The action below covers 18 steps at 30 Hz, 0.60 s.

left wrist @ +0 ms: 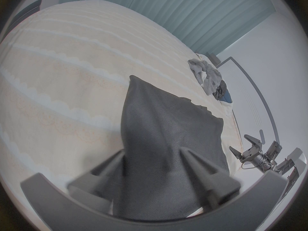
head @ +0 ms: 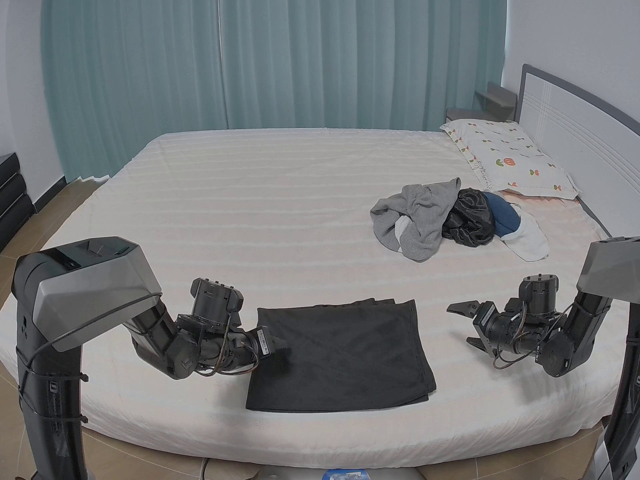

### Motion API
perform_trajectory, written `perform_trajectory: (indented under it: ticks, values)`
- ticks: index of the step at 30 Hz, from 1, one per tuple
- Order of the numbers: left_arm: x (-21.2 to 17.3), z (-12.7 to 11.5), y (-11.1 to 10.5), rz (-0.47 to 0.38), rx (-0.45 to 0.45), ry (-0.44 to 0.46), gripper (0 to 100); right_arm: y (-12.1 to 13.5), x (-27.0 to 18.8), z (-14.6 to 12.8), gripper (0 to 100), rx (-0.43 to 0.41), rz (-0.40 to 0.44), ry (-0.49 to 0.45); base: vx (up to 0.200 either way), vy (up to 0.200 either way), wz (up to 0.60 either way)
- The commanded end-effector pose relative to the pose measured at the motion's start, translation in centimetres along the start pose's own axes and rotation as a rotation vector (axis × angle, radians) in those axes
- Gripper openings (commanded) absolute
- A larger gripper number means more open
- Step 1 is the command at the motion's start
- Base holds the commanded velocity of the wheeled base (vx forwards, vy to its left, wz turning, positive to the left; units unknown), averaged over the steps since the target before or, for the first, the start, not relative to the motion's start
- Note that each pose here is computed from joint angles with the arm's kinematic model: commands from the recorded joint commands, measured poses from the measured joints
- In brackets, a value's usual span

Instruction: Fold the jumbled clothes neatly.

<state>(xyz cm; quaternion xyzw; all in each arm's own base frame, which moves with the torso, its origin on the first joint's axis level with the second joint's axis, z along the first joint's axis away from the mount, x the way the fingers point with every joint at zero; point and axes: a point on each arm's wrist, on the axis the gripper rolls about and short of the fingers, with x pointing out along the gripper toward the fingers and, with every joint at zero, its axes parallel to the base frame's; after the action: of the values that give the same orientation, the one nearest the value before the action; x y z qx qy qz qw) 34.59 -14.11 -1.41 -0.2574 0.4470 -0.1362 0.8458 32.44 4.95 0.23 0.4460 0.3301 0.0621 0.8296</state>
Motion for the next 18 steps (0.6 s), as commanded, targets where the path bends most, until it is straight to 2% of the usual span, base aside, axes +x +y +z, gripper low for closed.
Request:
perform_trajectory:
  ticks: [1,18]
  values:
    - [-0.13,-0.27,0.15,0.007,-0.005,0.008,0,-0.14,-0.01,0.06,100,0.002,0.001,-0.004,0.0,0.0,0.0]
    - [-0.39,-0.07,0.58,0.014,-0.05,0.001,0,-0.36,-0.24,-0.12,100,0.005,0.001,-0.006,0.0,0.0,0.0]
